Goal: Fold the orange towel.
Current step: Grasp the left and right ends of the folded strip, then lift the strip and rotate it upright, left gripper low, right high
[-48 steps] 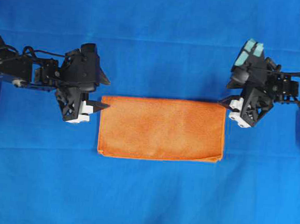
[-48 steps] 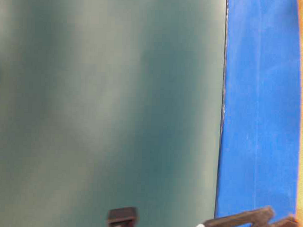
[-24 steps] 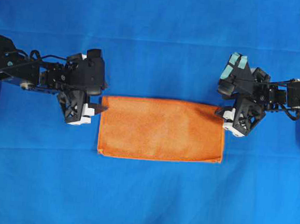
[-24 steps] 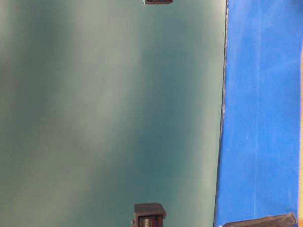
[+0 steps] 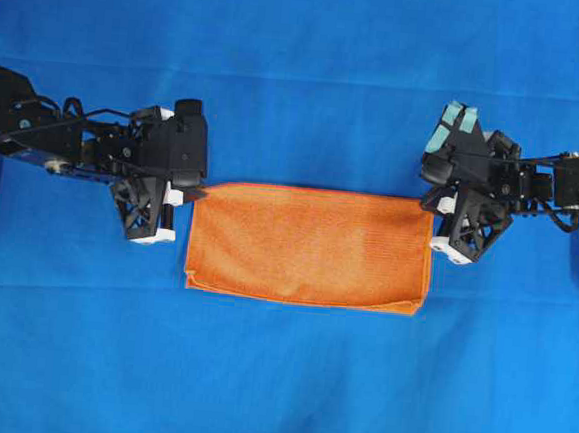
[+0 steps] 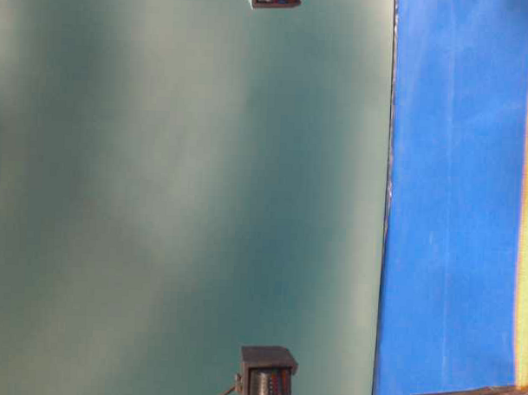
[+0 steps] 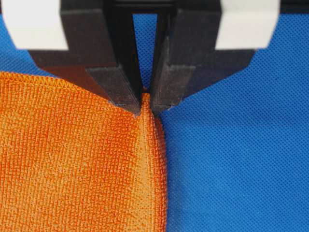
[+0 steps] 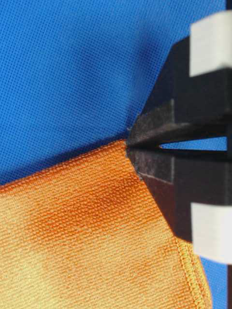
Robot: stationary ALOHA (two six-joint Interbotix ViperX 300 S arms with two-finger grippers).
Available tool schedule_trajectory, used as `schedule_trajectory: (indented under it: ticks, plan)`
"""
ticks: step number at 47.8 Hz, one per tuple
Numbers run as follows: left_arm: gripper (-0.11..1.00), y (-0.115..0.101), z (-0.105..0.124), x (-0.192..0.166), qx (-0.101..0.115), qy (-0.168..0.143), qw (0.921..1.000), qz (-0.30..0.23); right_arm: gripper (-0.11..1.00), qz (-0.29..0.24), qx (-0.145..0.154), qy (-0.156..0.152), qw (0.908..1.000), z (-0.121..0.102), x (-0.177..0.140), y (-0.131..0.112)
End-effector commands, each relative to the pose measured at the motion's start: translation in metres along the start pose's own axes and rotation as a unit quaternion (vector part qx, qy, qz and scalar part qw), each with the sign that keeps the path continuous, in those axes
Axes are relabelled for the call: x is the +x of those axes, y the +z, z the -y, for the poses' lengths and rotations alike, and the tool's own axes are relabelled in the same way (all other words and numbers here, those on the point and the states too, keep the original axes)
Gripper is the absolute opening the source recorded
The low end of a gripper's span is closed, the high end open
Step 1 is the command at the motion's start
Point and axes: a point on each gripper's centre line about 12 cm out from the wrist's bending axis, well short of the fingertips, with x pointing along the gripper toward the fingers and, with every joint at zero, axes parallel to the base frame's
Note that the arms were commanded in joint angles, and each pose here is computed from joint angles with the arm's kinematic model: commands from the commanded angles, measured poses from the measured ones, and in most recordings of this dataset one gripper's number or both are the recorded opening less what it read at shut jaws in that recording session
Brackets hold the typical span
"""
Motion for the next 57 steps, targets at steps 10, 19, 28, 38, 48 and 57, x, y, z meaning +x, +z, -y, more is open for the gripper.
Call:
schedule_trajectory:
  ticks: [10, 19, 28, 38, 48, 57]
  plan:
    - [0.04, 0.006, -0.001, -0.002, 0.004, 0.001, 1.0000, 0.005, 0.02, 0.018, -0.002, 0.007, 0.9998, -0.004, -0.003, 0.009]
    - [0.04, 0.022, 0.000, -0.015, 0.002, -0.001, 0.9999, 0.015, 0.02, 0.039, -0.004, 0.010, 0.9992, -0.006, -0.016, 0.023]
    - [0.04, 0.049, 0.008, -0.055, 0.010, -0.010, 0.9989, 0.044, 0.02, 0.069, -0.002, 0.007, 0.9976, -0.008, -0.053, 0.041]
    - [0.04, 0.072, 0.012, -0.102, 0.015, -0.015, 0.9942, 0.106, 0.02, 0.112, -0.001, 0.013, 0.9936, -0.010, -0.095, 0.051]
    - [0.04, 0.077, 0.012, -0.127, 0.015, -0.015, 0.9889, 0.147, 0.02, 0.147, -0.009, 0.028, 0.9888, -0.015, -0.124, 0.051]
    - [0.04, 0.078, 0.012, -0.126, 0.014, -0.016, 0.9884, 0.150, 0.02, 0.157, -0.019, 0.024, 0.9872, -0.013, -0.129, 0.050]
